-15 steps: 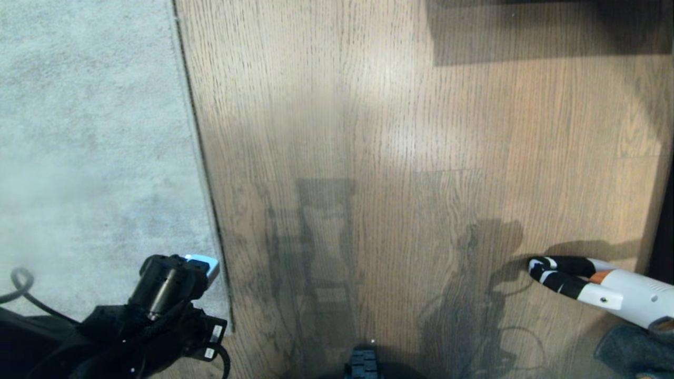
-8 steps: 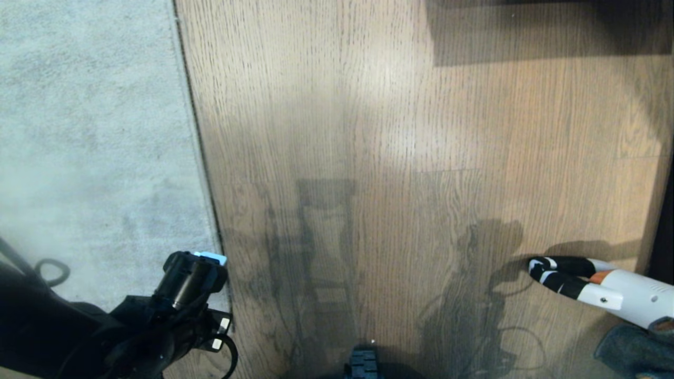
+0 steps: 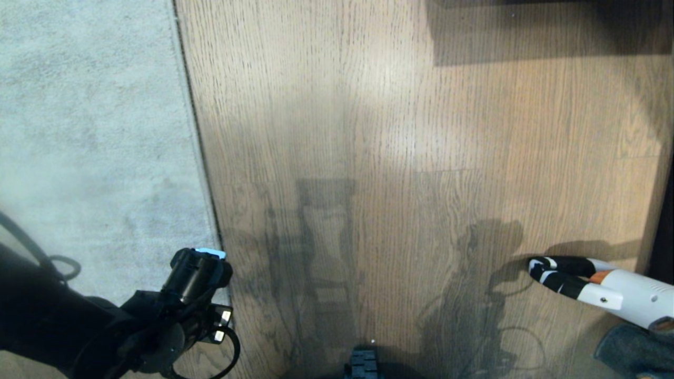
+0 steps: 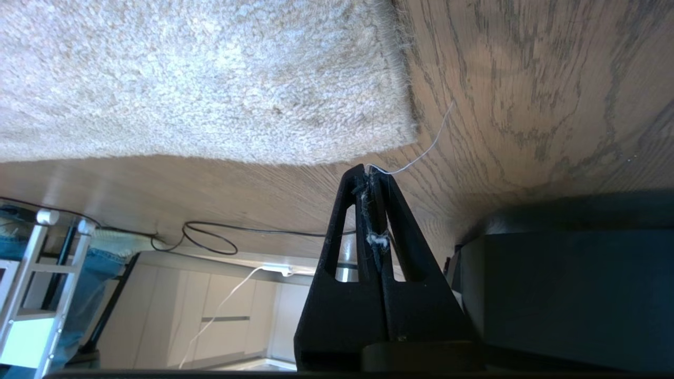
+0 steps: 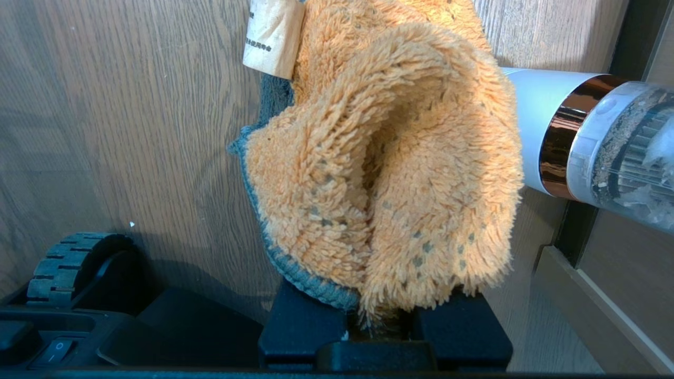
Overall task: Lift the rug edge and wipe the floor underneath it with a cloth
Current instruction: Lift up the carpet
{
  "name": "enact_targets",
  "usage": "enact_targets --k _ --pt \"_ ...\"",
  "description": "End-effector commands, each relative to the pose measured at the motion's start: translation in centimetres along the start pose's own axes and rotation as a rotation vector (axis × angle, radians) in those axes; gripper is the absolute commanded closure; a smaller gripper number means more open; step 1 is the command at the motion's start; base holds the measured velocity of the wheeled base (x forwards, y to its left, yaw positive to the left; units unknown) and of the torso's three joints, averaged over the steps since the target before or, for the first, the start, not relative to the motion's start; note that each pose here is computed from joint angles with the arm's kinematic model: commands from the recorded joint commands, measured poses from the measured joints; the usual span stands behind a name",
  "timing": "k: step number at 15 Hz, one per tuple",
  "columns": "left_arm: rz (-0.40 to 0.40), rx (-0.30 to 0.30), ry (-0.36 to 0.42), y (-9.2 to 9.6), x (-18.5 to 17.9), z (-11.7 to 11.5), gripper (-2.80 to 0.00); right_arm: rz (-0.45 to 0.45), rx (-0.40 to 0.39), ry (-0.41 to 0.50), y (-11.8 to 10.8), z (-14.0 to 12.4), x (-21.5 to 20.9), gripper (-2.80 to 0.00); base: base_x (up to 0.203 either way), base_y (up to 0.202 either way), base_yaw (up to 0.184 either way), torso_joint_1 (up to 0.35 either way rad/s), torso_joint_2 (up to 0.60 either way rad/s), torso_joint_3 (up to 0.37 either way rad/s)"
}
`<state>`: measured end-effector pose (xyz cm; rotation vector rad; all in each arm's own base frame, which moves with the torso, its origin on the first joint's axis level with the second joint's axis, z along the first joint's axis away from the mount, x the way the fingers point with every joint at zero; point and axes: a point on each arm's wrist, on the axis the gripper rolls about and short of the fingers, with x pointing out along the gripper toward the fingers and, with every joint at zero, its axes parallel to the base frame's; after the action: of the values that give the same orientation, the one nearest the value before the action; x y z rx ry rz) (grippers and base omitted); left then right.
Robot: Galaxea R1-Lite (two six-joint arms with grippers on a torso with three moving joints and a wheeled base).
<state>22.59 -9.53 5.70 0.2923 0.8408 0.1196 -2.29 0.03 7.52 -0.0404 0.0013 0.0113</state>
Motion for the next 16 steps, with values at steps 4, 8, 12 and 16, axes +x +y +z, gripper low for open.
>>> enact_targets --k 4,8,12,16 --pt "0.005 0.001 0.0 -0.2 0.3 0.2 0.0 0.001 -0.001 0.002 0.0 0.0 0.0 0.0 0.0 0.0 0.0 0.0 0.0 0.0" --pt "0.007 0.002 -0.006 -0.8 1.1 1.0 -2.8 0.001 -0.001 0.002 0.0 0.0 0.0 0.0 0.0 0.0 0.0 0.0 0.0 0.0" --pt "0.009 -0.005 -0.008 -0.9 1.4 1.3 -2.8 0.001 -0.001 0.002 0.0 0.0 0.0 0.0 0.0 0.0 0.0 0.0 0.0 0.0" --pt "0.086 0.028 -0.024 -1.0 1.7 1.8 -2.8 0.001 -0.001 0.002 0.0 0.0 0.0 0.0 0.0 0.0 0.0 0.0 0.0 0.0"
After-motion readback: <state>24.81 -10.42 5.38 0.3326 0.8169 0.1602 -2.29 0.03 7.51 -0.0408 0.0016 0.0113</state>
